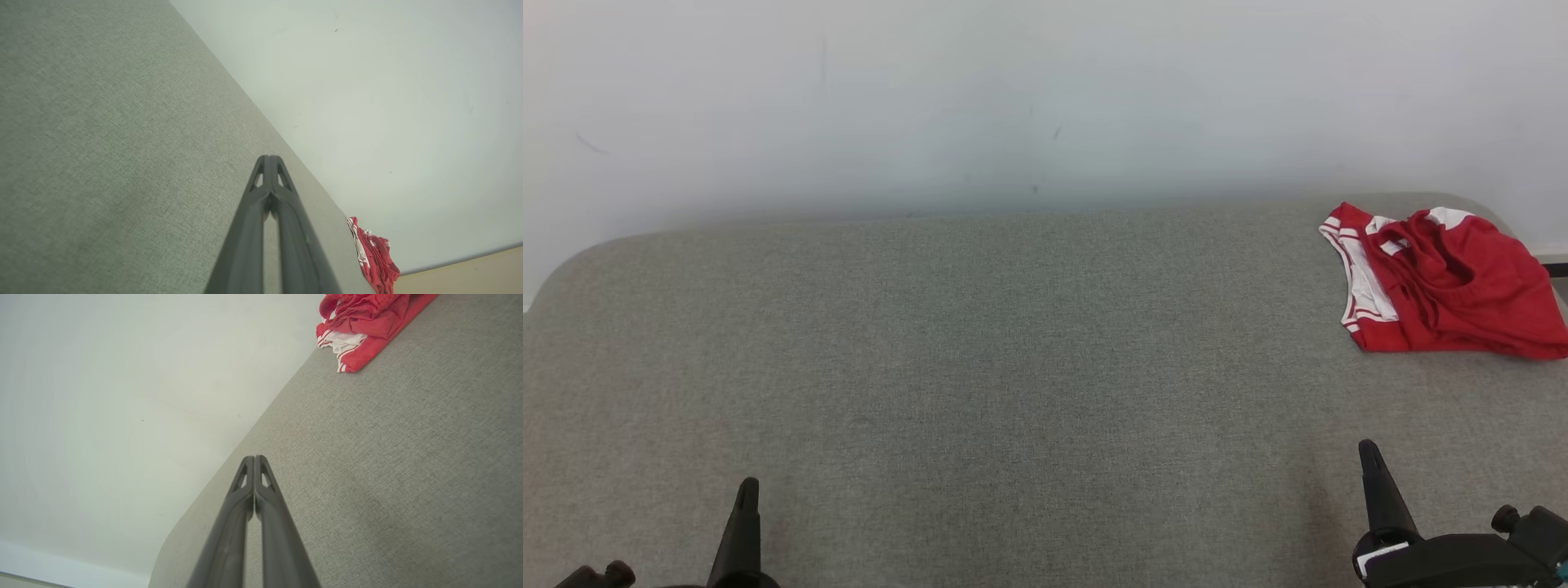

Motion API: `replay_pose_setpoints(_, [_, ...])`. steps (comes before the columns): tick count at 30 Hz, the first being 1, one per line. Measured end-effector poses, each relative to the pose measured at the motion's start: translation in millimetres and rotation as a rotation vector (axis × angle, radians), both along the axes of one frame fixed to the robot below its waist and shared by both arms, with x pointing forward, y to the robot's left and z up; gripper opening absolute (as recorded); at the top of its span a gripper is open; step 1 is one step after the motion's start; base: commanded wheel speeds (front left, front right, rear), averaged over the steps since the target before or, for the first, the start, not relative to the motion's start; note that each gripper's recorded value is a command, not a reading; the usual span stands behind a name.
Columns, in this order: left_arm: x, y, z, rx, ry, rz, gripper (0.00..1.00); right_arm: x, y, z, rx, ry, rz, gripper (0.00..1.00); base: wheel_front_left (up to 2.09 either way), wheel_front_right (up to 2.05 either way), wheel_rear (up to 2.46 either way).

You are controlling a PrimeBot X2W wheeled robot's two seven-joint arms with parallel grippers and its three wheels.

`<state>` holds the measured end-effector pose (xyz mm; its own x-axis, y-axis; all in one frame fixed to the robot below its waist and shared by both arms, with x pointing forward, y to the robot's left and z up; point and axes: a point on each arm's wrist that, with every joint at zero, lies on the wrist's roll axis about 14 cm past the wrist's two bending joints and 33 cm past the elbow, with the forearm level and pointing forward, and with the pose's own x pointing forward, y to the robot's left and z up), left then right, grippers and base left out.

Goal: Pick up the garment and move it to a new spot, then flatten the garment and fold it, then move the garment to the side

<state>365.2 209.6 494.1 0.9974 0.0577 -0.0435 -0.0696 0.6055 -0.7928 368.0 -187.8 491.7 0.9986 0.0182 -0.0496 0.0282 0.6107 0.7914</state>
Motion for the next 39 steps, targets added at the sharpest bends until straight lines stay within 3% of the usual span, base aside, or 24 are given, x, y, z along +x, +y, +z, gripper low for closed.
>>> replay_pose_setpoints(39, [13,-5,4,-0.392,-0.020,-0.016,0.00,12,-8,7,0.392,-0.010,-0.030,0.00,0.00,0.00,0.00])
